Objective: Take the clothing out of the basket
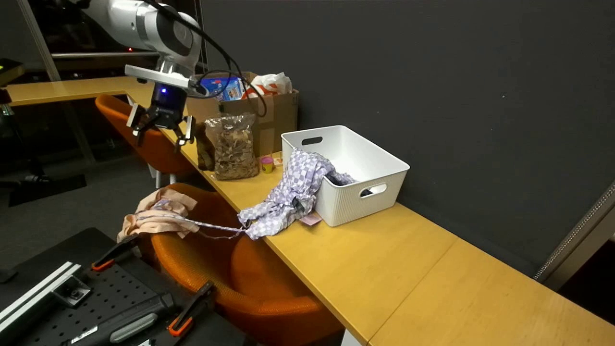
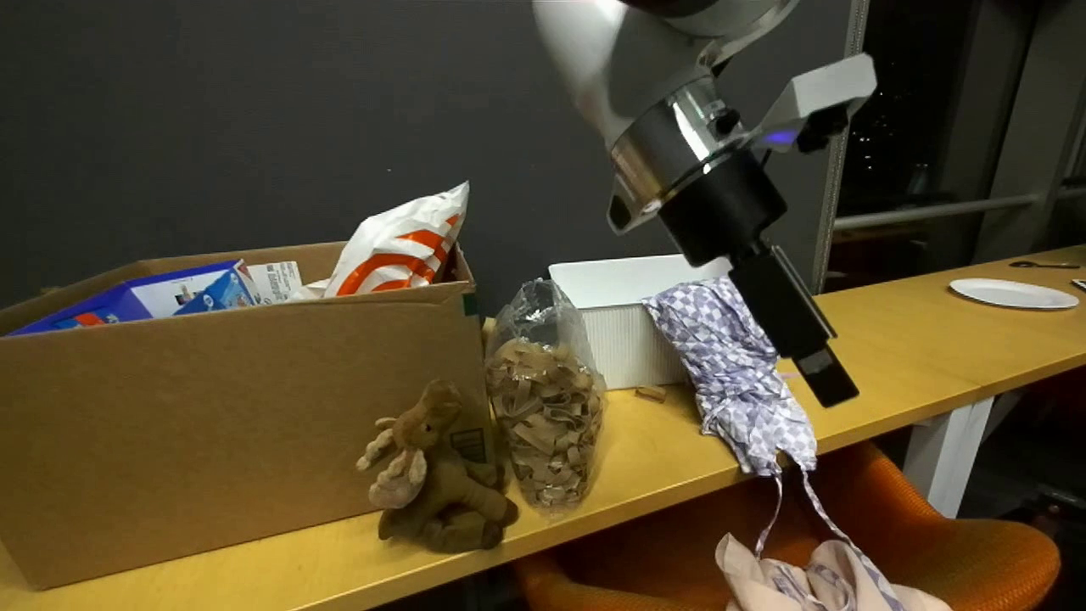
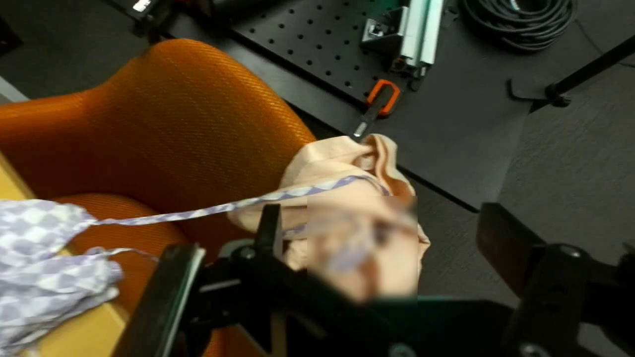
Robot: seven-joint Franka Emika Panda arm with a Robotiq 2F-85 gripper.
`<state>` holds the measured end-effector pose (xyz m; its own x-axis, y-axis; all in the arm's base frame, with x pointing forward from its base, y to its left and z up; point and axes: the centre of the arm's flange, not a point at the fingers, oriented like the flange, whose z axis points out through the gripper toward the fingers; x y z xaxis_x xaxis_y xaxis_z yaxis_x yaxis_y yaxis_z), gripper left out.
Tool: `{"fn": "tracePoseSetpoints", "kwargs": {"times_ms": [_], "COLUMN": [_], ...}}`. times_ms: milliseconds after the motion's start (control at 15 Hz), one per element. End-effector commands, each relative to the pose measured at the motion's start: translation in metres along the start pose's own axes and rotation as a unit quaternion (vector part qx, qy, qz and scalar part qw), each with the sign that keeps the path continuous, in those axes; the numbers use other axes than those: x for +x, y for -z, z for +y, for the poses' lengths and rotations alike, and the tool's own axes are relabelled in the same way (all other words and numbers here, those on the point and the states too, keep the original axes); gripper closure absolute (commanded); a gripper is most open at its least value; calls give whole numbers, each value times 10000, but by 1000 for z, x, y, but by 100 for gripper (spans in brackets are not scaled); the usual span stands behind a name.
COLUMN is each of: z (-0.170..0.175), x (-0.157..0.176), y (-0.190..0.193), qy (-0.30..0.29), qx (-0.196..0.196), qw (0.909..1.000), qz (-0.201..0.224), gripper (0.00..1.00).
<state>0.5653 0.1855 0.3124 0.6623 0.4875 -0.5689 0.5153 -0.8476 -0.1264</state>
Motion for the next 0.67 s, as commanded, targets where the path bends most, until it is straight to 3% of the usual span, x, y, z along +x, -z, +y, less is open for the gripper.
{"fn": "tracePoseSetpoints", "kwargs": {"times_ms": [0,333,600], "z": [53,152,237], "x": [-53,-116,-130], "y": [44,87,89], "qy": [-768,-1649,-2403], "qx": [-516,-586,-619], "qw": [9948,9725,9369], "qz": [427,1539,2462], "gripper": [0,0,0]}}
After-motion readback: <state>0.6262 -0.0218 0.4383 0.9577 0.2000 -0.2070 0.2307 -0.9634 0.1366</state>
